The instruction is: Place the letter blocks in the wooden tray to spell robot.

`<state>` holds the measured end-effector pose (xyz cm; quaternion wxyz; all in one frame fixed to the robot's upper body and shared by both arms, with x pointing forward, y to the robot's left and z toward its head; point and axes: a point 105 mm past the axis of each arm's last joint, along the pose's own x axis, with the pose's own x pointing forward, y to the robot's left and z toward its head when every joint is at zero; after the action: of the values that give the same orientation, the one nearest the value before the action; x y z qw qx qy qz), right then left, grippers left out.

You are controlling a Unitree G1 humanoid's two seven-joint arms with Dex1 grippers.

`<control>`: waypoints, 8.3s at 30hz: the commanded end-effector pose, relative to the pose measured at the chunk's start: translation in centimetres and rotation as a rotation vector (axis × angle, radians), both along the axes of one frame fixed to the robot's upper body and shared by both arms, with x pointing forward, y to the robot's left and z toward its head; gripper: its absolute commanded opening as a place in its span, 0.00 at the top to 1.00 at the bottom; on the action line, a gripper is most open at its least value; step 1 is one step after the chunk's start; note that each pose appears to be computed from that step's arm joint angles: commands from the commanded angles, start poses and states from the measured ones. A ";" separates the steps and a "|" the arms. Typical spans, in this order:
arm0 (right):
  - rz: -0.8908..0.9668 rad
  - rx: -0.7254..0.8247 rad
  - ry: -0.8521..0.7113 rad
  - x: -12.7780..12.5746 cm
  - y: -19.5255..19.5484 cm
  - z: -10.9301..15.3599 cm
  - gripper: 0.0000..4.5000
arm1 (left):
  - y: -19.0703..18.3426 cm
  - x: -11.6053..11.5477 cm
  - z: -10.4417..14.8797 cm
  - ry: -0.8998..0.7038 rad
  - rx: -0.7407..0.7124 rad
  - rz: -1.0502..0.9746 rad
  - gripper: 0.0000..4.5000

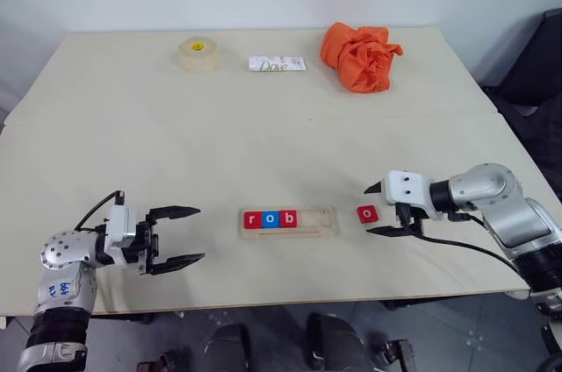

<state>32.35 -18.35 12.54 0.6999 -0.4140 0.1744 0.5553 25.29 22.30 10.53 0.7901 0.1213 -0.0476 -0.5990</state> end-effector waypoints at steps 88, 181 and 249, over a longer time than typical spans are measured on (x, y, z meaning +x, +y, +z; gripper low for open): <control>0.117 0.158 0.123 -4.4 12.1 3.4 0.52 | -2.2 -2.8 1.0 -0.092 -0.039 0.058 0.00; -1.124 0.681 -0.105 -1.2 -3.5 -1.7 0.68 | -3.6 -0.4 1.2 -0.094 -0.064 -0.013 0.00; -0.203 0.190 0.082 -0.8 3.5 3.9 0.67 | -4.3 -0.2 1.0 -0.117 -0.080 0.015 0.00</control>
<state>32.27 -15.93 16.14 0.7966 -0.3018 0.1884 0.4887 25.10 17.96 11.25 0.7954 0.1198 -0.1064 -0.5845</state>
